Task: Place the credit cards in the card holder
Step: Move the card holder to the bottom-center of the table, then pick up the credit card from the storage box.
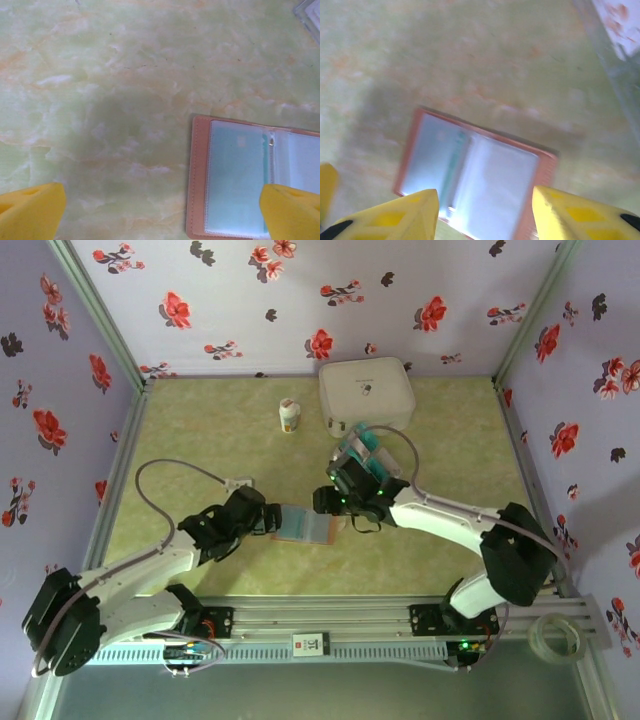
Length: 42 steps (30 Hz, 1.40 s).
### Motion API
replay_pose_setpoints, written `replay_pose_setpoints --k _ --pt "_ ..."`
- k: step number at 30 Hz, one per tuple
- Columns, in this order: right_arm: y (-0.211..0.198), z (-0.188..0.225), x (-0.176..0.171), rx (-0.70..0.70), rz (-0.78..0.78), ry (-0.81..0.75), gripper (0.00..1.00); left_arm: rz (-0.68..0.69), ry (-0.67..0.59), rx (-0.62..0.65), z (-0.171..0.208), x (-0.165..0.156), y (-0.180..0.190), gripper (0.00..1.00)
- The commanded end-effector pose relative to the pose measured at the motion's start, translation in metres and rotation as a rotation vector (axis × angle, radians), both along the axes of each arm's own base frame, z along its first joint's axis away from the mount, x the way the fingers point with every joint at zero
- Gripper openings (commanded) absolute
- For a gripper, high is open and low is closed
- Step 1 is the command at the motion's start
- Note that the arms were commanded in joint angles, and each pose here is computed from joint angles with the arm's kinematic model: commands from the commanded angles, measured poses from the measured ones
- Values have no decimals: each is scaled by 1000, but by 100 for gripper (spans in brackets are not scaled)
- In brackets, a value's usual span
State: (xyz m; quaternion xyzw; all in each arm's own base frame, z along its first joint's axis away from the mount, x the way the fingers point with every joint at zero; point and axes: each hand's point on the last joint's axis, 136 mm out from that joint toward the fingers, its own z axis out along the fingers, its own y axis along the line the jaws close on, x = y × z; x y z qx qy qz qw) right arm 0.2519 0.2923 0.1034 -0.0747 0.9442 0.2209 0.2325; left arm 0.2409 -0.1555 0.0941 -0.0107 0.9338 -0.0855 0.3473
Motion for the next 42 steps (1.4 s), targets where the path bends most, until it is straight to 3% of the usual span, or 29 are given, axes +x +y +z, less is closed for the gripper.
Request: replay_pose_setpoints --k 1,9,19,26,28,31,36,42 --pt "-35 -23 -7 -133 -38 6 53 -22 8 2 4 8 -8 100" --pt "-35 -52 -7 -149 -46 46 46 -35 57 27 -13 12 -14 100" --pt "-48 -61 1 -165 -112 52 10 -54 85 18 -22 12 -21 100" --pt "-69 -63 -1 -194 -187 48 6 -69 98 6 -27 12 -27 100" --pt "-72 -60 -1 -186 -203 43 11 -75 101 5 -28 12 -29 100" --pt "-66 -40 5 -156 -175 6 33 -82 104 7 -30 13 -30 100" --pt "-64 2 24 -168 -112 -60 41 -89 105 6 -29 16 -35 100" --pt "-66 31 63 -252 -29 -53 43 -69 109 -15 -27 21 -32 100"
